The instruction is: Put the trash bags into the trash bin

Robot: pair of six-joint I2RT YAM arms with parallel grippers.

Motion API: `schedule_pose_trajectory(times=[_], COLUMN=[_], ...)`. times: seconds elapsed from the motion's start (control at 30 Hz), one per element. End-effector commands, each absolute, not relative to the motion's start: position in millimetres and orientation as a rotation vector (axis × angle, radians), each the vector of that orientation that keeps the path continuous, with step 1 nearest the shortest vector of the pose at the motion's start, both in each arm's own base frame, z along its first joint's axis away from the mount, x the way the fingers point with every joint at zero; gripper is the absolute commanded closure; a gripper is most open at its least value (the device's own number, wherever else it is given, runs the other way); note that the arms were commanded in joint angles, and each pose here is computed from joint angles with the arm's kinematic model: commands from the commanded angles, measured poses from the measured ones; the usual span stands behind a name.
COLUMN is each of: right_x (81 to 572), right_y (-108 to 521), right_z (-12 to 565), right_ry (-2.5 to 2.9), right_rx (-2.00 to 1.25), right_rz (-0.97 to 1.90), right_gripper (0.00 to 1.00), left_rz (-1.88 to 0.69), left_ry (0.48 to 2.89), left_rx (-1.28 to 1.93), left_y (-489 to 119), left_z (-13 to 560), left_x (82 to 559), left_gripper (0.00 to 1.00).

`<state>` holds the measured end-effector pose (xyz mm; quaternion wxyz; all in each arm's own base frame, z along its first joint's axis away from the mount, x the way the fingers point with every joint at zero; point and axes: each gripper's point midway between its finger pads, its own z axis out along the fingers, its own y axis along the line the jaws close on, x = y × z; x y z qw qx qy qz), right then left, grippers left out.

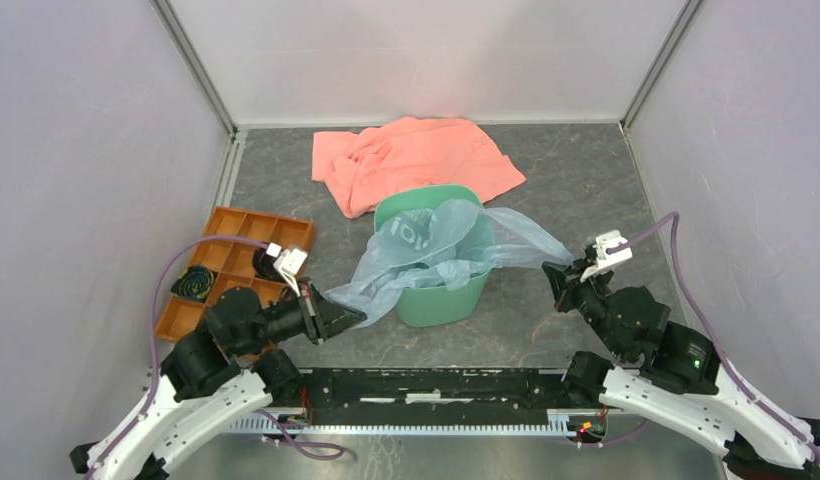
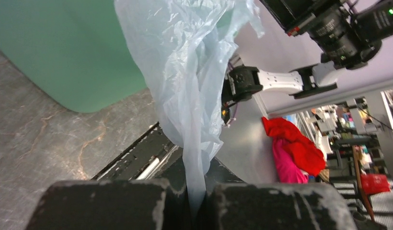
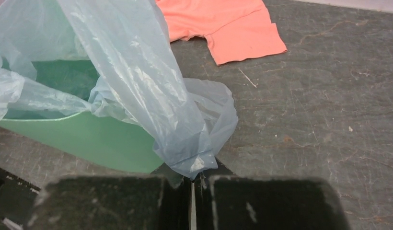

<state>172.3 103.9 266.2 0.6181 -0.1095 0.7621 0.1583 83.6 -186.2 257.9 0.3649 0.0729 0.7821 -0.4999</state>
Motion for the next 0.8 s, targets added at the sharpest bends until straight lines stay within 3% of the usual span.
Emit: schedule_pose_trajectory(times=[0.0, 0.33, 0.53, 0.77], right_x=[159, 140, 134, 133], right_y=[103, 97, 94, 70], right_z=[271, 247, 285, 274], right_ry=[1.781, 1.960, 1.859, 1.912], right_rx=[-0.282, -0.295, -0.236, -0.152], right_rz=[0.430, 0.436, 0.558, 0.473], right_gripper=[0.99, 1.00, 1.00, 1.00], left_rz=[-1.471, -1.409, -1.356, -1.207], left_ry=[1.916, 2.004, 1.883, 1.996], left_rx=[0.355, 0.433, 0.401, 0.294], left_y=[-202, -202, -185, -167], left_z=[266, 240, 272, 245], left_x=[60, 57, 59, 70], left_gripper=[0.98, 0.98, 0.98, 0.98])
